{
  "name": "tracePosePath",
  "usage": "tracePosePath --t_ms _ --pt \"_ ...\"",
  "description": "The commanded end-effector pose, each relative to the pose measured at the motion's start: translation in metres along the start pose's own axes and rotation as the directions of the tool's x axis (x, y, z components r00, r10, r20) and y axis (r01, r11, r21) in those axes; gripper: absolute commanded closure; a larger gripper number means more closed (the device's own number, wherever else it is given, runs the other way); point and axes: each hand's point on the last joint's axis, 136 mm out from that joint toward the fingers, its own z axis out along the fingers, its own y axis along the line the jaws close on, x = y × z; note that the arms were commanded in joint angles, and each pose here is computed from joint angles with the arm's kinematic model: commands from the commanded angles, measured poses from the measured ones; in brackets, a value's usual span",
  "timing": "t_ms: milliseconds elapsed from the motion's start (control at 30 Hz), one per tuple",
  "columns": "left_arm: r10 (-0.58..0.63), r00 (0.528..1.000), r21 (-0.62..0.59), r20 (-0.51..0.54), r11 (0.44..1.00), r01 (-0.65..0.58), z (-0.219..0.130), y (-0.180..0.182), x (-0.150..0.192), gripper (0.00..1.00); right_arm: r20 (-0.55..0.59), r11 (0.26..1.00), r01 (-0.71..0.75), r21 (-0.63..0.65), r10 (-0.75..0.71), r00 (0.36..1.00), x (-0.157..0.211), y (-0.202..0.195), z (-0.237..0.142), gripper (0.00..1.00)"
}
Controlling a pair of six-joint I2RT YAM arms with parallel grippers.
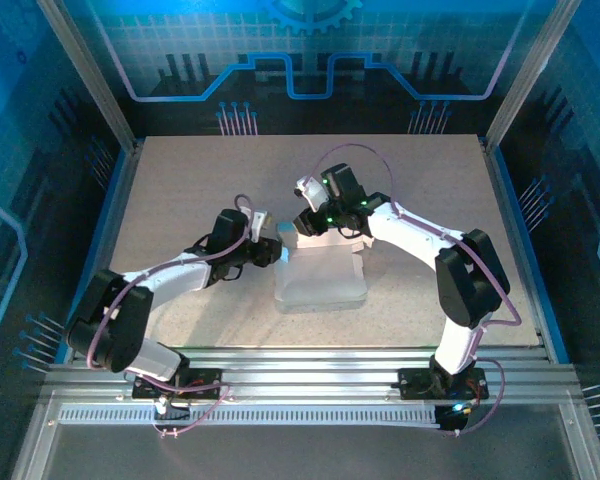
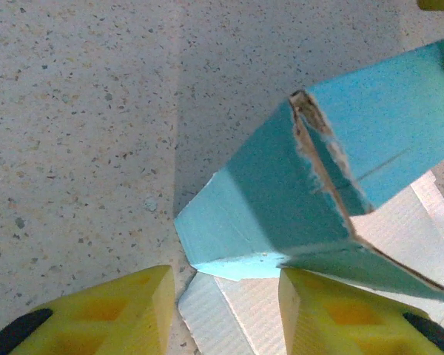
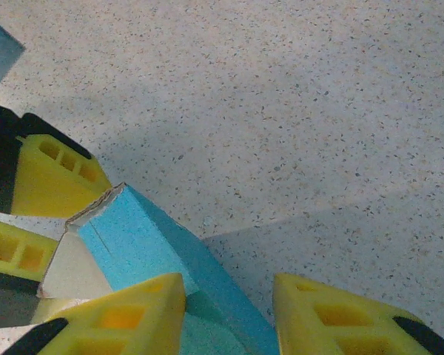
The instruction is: Fold the paper box
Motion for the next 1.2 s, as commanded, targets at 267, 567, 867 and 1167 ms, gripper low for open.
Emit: tracePosePath --t_ms 267,567,867,1167 --pt "0.091 0.994 0.016 0.053 0.996 -0.092 0.017 -0.012 -0.014 0.57 -0.038 0.998 -0.037 -0.053 0.035 0.999 0.013 0.008 0.000 0.62" --pt "0.114 0.990 -0.019 0.085 0.993 -0.112 0.026 -0.010 -0.023 0.58 -0.039 0.996 -0.050 -0.069 0.048 0.998 0.012 0.009 -0.002 0.62" --pt "0.167 0.982 -0.053 0.083 0.985 -0.163 0.029 -0.010 -0.027 0.70 -0.033 0.993 -0.075 -0.094 0.072 0.997 0.014 0.011 -0.003 0.63" --pt "0.214 0.974 -0.056 0.077 0.976 -0.210 0.035 -0.013 -0.033 0.76 -0.029 0.988 -0.097 -0.117 0.094 0.995 0.013 0.013 -0.005 0.63"
